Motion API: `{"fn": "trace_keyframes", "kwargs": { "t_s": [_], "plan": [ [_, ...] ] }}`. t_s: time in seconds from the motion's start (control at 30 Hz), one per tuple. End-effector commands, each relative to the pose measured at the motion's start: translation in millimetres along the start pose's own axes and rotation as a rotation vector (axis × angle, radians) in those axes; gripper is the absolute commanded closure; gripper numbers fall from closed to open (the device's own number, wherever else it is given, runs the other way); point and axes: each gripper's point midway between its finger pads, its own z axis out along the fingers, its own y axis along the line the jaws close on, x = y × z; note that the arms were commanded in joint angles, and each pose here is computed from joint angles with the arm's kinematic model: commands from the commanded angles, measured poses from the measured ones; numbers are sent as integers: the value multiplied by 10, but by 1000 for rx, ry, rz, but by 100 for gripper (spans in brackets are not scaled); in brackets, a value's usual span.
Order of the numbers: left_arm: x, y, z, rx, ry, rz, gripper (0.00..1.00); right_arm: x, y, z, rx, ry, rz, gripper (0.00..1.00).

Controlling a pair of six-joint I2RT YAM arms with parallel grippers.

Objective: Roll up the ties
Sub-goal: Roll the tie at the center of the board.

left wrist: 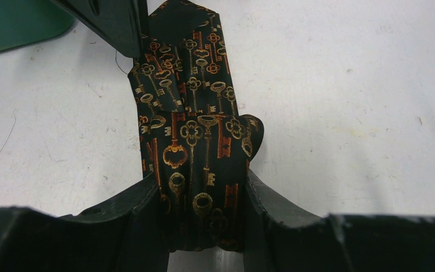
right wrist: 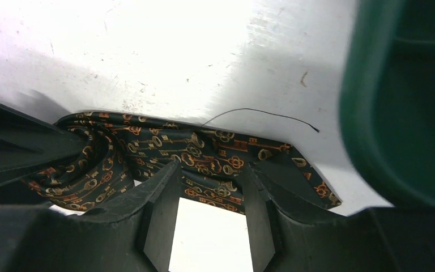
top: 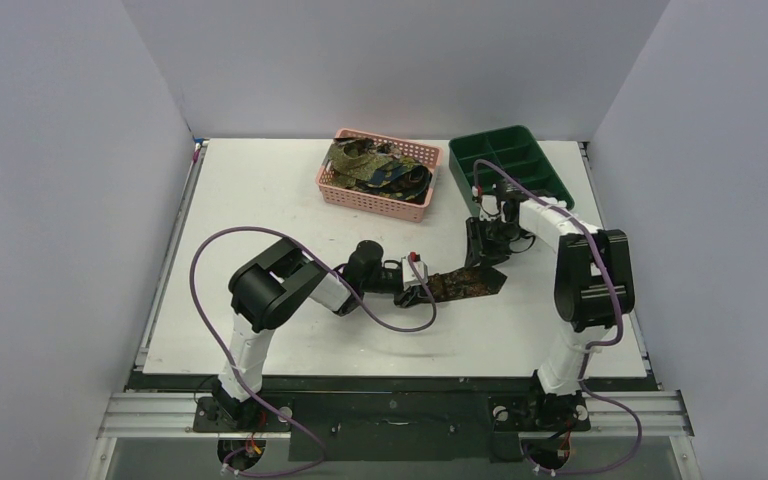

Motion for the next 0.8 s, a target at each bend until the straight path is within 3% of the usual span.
{"fn": "trace_keyframes", "kwargs": {
  "t_s": [0.0,0.5,0.57,0.77],
  "plan": [
    [403,-272,-115,57,127,-117,92,-106,72,103,-14,-15,-28,60],
    [406,-238,-104,55,130,-118,91,139,69,383,18,79,-100,63],
    [407,-233,-104,55,131,-119,91,135,112,358,12,72,-112,69],
    [419,-212,-123,50,136,-119,91,64,244,169,-9,29,-133,100]
  ]
}}
